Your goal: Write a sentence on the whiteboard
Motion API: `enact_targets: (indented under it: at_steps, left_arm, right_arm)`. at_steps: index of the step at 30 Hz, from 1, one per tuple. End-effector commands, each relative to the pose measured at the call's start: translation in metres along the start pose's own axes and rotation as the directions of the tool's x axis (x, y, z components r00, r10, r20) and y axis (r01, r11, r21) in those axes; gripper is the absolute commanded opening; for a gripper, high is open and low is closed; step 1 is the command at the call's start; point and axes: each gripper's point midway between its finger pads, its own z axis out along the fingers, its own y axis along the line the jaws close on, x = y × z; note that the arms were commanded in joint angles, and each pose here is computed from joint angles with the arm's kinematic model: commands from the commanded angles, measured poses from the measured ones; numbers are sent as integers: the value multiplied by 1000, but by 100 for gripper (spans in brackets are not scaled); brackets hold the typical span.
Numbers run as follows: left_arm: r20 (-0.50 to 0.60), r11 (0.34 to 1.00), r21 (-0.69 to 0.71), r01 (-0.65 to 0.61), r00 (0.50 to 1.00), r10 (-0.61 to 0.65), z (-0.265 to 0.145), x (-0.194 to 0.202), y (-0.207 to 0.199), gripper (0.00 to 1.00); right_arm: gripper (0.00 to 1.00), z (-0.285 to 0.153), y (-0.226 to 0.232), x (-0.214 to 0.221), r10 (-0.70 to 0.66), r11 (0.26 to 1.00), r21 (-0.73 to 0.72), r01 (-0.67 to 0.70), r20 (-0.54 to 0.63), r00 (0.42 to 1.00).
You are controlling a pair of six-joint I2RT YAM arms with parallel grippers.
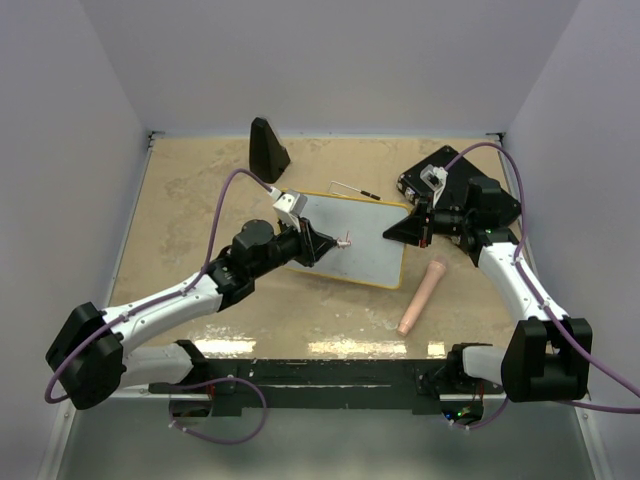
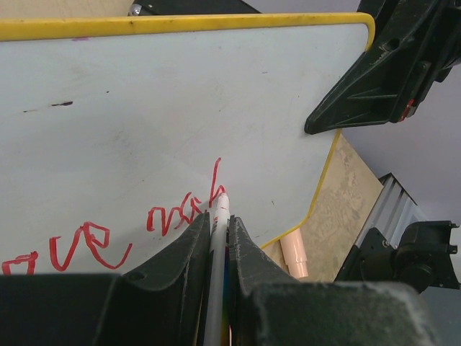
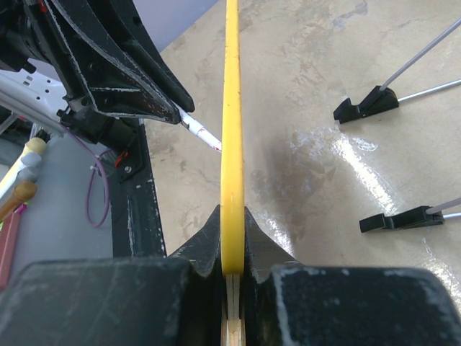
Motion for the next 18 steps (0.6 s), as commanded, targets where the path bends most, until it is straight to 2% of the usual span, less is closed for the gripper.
enact_targets:
  at_steps: [1, 18]
  left_arm:
    - [30, 1000, -23, -10, 999, 10, -1, -9, 2, 0]
    - [70, 998, -58, -21, 997, 25, -3, -23, 5, 0]
  right_arm:
    - [0, -3, 25, -13, -73, 993, -91, 75, 24, 997]
    - [0, -3, 25, -13, -74, 993, -88, 76, 25, 997]
